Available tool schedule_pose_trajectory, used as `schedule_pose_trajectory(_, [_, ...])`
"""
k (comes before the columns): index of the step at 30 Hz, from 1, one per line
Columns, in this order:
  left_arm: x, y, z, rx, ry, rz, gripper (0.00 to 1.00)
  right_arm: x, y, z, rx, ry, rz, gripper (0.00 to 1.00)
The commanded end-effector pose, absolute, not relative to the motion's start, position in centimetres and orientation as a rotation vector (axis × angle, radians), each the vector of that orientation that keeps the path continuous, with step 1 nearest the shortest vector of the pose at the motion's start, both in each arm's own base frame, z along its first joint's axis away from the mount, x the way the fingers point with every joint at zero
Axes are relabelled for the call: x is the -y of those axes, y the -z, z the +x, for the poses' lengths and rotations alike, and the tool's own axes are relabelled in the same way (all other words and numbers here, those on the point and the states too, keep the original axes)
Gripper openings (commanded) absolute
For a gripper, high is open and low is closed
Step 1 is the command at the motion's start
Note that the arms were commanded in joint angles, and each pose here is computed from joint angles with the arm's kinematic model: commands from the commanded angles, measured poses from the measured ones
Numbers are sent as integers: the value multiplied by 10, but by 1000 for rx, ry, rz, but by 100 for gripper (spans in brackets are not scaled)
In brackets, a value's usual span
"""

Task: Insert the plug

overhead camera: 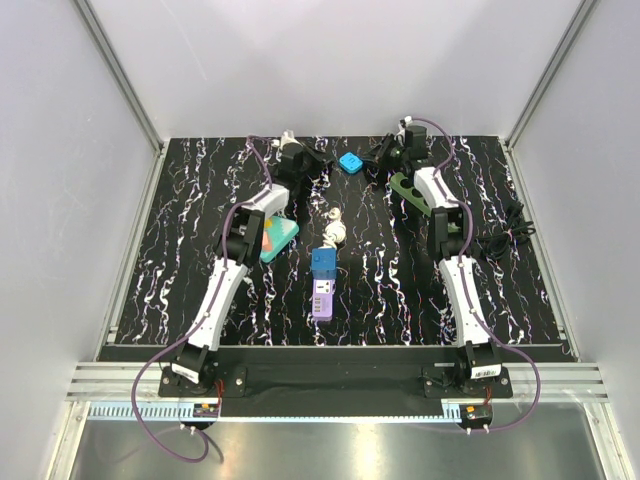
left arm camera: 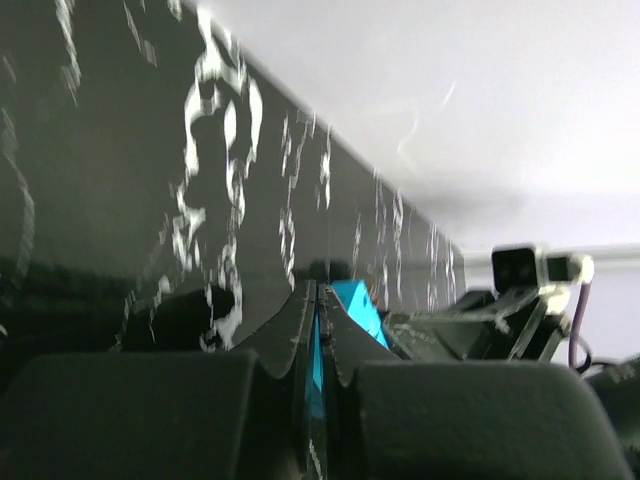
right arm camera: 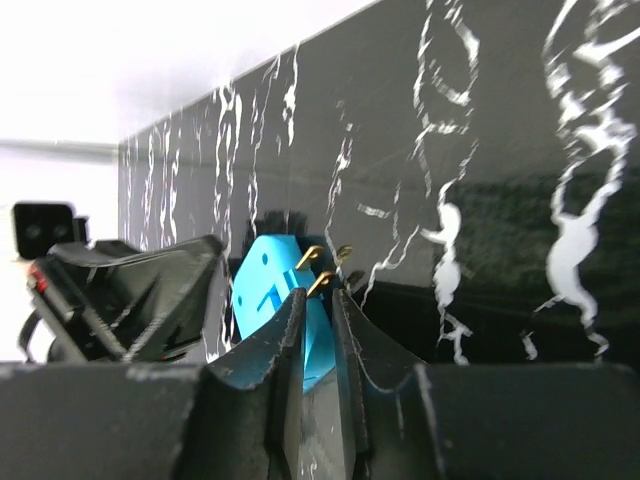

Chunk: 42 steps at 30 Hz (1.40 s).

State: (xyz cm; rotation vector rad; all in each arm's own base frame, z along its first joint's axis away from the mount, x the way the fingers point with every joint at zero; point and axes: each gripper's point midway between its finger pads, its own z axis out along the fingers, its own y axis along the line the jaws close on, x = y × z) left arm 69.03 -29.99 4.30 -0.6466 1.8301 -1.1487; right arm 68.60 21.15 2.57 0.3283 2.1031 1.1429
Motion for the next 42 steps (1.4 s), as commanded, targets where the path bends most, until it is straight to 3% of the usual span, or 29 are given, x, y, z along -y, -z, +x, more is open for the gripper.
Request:
schedule_pose_trajectory(1, [331, -46, 668, -1877, 1283, -547, 6, -221, -36, 667, -2155, -1162, 210, 24])
schedule_pose_trajectory(12, [374, -61, 620, -1950, 1448, -379, 5, -211, -59, 633, -2256, -1071, 80, 26])
schedule_pose_trajectory(27, [404, -91, 515, -2138, 1582, -185, 4, -177, -92, 557, -2358, -853, 18, 31])
schedule_pose_trajectory(35, [394, -89, 492, -2317, 1386, -99, 6, -163, -135, 542, -2344, -765, 79, 35])
schedule_pose_trajectory(42, [378, -128, 501, -2244, 977, 414, 44, -120, -180, 487, -2300, -538, 218, 54])
